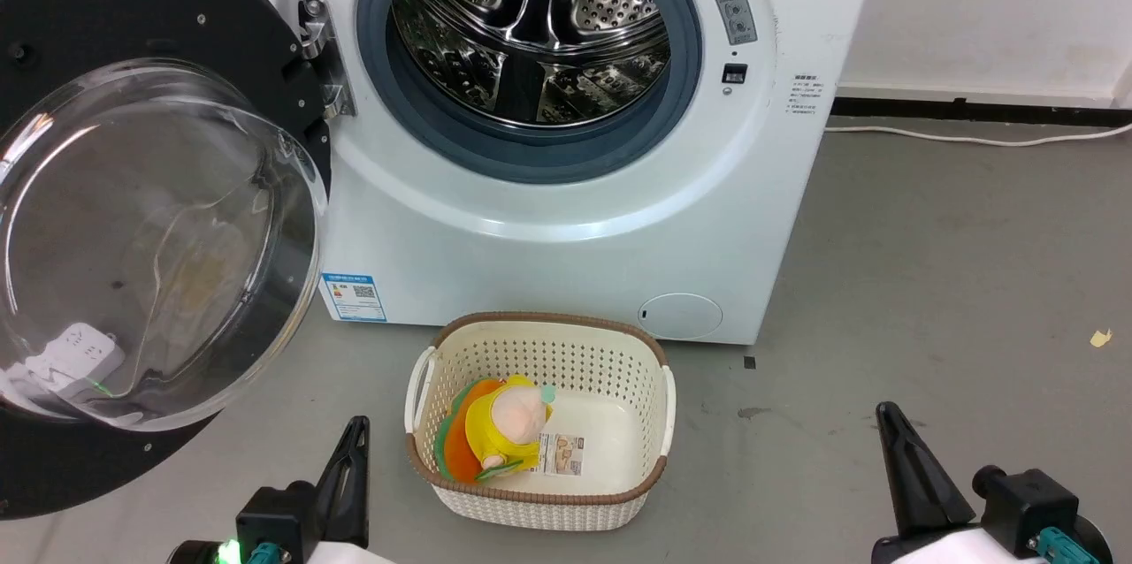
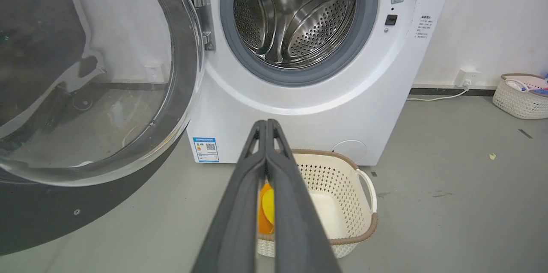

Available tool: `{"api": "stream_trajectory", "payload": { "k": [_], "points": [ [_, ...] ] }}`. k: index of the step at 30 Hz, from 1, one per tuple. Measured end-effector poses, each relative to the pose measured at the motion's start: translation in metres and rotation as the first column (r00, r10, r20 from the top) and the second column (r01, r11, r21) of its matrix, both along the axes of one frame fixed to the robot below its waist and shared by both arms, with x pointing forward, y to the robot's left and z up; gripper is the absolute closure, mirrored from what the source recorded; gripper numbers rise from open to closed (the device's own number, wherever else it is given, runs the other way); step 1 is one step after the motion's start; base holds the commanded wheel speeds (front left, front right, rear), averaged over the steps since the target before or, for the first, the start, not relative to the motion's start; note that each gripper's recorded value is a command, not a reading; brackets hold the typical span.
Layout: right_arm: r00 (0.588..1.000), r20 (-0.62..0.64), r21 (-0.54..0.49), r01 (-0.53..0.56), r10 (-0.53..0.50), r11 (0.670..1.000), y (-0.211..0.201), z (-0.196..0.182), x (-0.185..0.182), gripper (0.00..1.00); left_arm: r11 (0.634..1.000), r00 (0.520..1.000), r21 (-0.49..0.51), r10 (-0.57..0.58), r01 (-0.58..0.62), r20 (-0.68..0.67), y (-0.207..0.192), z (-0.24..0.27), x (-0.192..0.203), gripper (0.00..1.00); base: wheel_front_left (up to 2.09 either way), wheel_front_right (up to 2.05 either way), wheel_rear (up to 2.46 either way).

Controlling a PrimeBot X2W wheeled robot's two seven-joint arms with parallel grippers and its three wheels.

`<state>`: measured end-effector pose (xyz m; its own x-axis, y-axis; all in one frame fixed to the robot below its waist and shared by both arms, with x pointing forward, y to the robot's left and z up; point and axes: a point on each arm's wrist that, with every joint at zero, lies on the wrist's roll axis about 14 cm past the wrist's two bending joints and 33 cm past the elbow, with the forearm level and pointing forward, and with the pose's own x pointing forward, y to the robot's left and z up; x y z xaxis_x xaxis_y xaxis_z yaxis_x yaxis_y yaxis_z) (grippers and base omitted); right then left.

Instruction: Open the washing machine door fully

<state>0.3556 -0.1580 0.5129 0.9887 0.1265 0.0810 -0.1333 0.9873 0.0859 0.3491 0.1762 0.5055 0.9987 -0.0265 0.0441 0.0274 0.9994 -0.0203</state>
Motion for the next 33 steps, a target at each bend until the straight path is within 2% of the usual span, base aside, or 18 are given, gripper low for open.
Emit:
{"api": "stream_trajectory", "payload": {
  "k": [33],
  "points": [
    [0.999, -0.037, -0.044, -0.005, 0.003, 0.999, -0.0001, -0.0005, 0.0026, 1.00, 1.000, 1.000, 0.018, -0.001, 0.001, -0.019, -0.0023, 0.0047, 0.0065, 1.00, 0.00, 0.00, 0.00]
  ]
}}
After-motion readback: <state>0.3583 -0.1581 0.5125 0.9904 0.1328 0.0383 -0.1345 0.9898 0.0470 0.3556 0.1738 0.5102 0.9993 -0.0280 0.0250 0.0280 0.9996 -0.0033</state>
